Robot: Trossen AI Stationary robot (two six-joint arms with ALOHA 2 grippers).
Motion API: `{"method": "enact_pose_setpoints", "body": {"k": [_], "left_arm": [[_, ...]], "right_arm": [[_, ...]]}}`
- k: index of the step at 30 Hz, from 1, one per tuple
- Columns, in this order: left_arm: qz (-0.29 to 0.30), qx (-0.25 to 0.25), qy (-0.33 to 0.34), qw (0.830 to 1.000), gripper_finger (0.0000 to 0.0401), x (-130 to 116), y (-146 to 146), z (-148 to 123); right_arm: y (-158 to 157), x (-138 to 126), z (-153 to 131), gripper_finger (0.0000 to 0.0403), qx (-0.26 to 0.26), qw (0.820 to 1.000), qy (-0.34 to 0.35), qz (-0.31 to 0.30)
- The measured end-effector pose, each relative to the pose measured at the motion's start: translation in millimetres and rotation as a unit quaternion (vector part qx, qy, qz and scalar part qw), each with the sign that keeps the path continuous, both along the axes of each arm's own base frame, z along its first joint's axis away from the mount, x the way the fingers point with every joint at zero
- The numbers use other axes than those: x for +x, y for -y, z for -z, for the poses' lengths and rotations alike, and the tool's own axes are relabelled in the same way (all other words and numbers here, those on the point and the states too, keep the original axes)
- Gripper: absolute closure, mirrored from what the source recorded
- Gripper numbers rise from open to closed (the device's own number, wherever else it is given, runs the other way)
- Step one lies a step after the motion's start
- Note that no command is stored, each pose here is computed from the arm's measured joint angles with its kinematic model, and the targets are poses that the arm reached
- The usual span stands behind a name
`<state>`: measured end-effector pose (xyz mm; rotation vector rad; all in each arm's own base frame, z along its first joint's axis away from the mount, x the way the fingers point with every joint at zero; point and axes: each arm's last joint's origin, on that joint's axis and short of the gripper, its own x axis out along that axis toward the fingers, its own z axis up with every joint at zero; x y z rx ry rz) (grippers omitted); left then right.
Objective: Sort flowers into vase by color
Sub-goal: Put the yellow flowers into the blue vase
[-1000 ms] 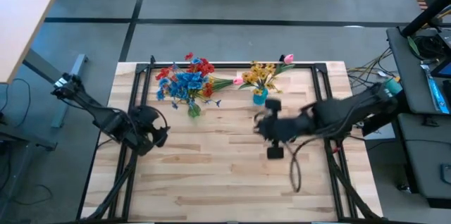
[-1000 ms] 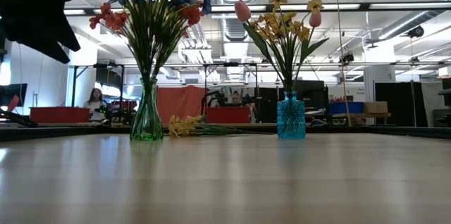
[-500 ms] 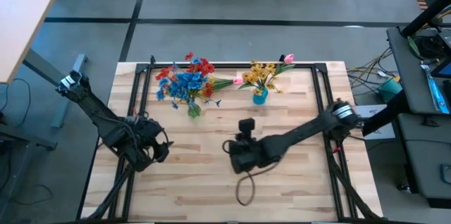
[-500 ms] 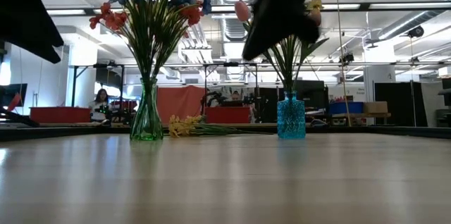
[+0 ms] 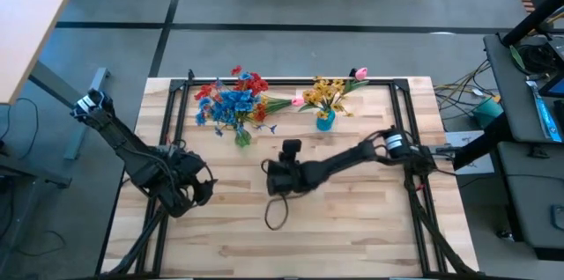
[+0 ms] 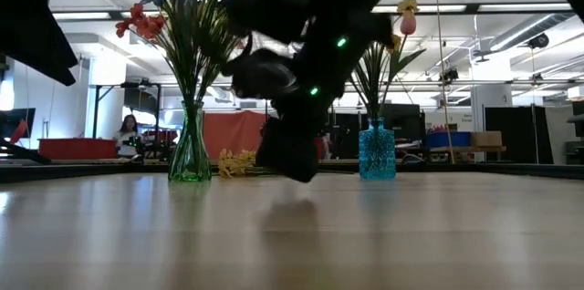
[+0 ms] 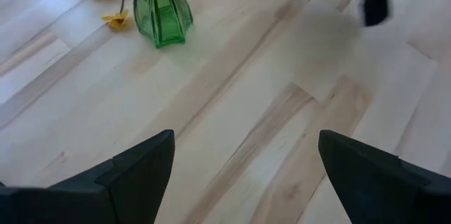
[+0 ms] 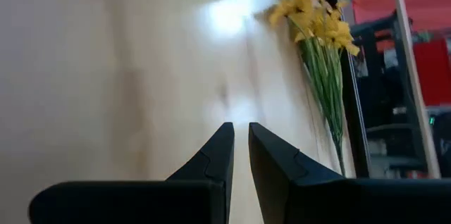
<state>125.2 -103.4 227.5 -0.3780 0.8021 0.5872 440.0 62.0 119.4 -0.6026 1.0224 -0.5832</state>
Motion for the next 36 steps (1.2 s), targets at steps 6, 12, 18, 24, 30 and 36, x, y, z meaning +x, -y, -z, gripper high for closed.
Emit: {"method": "enact_pose_setpoints", "body": {"k": [6, 12, 18, 24, 30, 36], "left_arm": [[0.007, 0.0, 0.0, 1.0, 0.0066, -1, 2, 0], [0.007, 0.002, -0.001, 1.0, 0.0066, -2, 1, 0], [0.007, 0.003, -0.002, 1.0, 0.0066, -2, 1, 0], [0.009, 0.005, -0.004, 1.0, 0.0066, -2, 1, 0], [0.009, 0.008, -0.007, 1.0, 0.0066, -1, 2, 1], [0.009, 0.011, -0.009, 1.0, 0.0066, -1, 2, 2]], "right_arm": [[51, 10, 0, 0.0365, 0.001, 0.998, 0.034, 0.06], [95, 21, -8, 0.0365, 0.018, 0.996, 0.065, 0.053], [110, 27, -13, 0.0365, -0.02, 0.997, 0.066, 0.029], [122, 29, -12, 0.0365, -0.085, 0.993, 0.08, 0.008], [144, 21, -3, 0.0365, -0.071, 0.993, 0.092, 0.025], [169, 19, -4, 0.0365, -0.028, 0.989, 0.143, 0.034]]}}
